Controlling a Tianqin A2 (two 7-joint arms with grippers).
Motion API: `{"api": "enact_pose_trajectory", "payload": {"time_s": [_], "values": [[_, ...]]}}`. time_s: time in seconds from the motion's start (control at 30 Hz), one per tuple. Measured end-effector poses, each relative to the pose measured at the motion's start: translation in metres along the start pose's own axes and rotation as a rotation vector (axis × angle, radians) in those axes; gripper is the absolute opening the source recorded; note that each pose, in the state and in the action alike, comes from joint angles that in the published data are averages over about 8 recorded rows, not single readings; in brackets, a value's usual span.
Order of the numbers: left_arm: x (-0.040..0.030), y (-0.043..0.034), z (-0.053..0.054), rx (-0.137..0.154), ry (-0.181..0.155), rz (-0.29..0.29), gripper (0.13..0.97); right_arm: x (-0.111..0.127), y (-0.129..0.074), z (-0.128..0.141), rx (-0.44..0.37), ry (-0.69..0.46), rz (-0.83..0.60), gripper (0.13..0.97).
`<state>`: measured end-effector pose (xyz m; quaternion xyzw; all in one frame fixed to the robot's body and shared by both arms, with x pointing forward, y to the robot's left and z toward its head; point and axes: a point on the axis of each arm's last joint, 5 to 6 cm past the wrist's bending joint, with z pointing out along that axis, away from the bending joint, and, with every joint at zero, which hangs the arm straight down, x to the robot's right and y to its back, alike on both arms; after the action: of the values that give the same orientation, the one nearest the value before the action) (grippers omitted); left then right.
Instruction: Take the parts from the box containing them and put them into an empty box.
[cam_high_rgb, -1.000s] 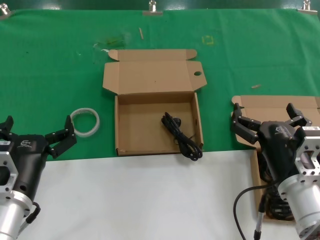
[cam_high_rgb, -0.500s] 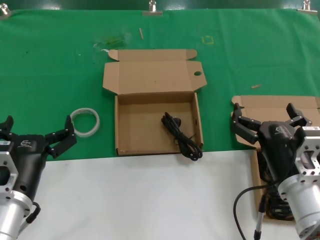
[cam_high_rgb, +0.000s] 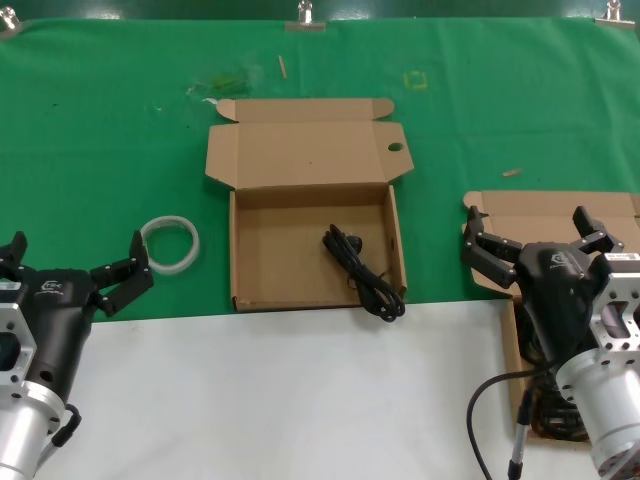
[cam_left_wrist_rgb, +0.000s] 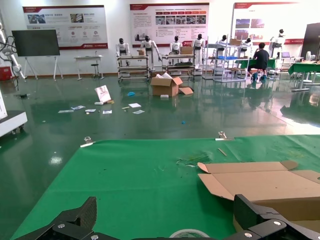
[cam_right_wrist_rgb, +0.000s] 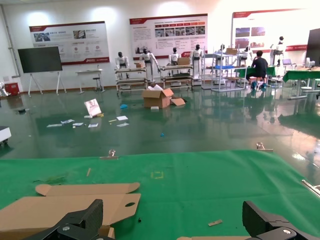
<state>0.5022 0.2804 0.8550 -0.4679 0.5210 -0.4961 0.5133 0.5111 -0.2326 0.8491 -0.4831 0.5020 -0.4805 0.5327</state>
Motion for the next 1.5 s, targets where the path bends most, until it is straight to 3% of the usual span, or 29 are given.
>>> {"api": "enact_pose_trajectory", "payload": {"time_s": [1.5], "values": [[0.0, 0.0, 0.0, 0.0, 0.0, 0.0, 0.966, 0.0, 0.0, 0.0, 0.0, 0.0, 0.0, 0.966]]}}
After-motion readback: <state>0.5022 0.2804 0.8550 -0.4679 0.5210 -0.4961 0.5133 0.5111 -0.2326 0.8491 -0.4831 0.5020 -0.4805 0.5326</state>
